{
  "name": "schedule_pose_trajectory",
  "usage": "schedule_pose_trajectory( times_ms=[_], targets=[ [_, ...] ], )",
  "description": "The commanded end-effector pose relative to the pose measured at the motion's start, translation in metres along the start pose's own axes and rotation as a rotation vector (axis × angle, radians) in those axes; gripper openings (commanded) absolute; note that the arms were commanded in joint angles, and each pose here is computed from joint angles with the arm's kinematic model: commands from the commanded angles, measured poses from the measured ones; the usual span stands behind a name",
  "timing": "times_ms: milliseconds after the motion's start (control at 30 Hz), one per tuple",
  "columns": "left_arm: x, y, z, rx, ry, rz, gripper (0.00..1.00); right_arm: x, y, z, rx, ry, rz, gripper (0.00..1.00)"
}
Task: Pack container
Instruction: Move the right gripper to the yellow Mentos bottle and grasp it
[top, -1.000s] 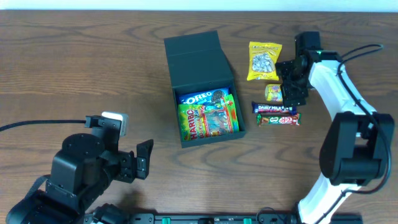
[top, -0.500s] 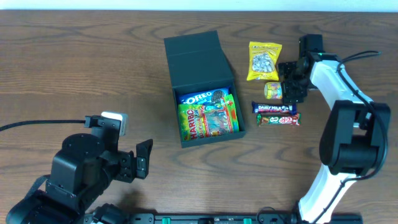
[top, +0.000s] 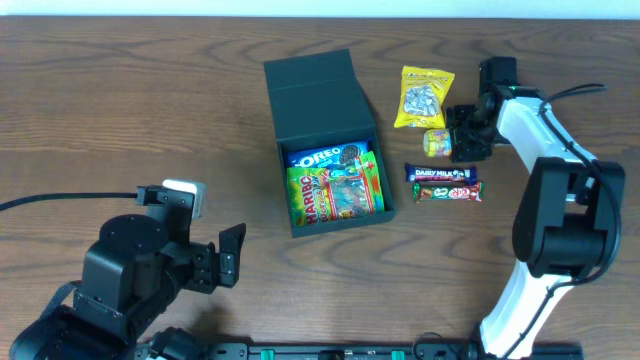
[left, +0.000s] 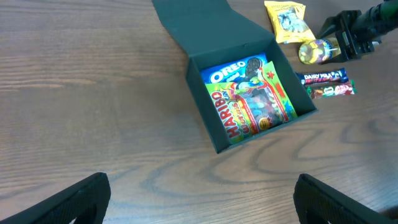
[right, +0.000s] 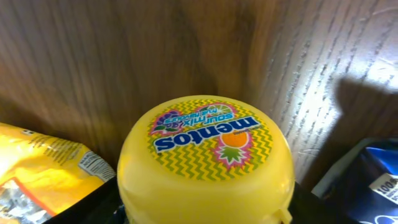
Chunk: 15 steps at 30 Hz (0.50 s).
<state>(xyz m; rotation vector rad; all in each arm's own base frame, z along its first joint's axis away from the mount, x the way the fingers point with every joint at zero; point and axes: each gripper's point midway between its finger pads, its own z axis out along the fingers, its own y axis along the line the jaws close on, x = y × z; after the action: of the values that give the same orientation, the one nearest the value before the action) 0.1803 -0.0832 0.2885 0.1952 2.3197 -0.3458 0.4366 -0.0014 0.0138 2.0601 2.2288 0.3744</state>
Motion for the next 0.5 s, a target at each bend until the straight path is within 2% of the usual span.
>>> schedule_pose_trajectory(
  times_ms=[0,167,467],
  targets=[
    [-0.007,0.002,-0.006,-0.013,-0.03,0.005,0.95,-0.002,-0.004,0.007,0.019,-0.001,-0.014,0.63],
    [-0.007,0.002,-0.006,-0.013,-0.03,0.005,0.95,-0.002,-0.002,0.003,0.022,0.007,-0.031,0.5],
    [-0.007,0.002,-0.006,-0.013,-0.03,0.005,0.95,-0.009,0.024,-0.043,0.008,0.008,-0.151,0.4]
  ],
)
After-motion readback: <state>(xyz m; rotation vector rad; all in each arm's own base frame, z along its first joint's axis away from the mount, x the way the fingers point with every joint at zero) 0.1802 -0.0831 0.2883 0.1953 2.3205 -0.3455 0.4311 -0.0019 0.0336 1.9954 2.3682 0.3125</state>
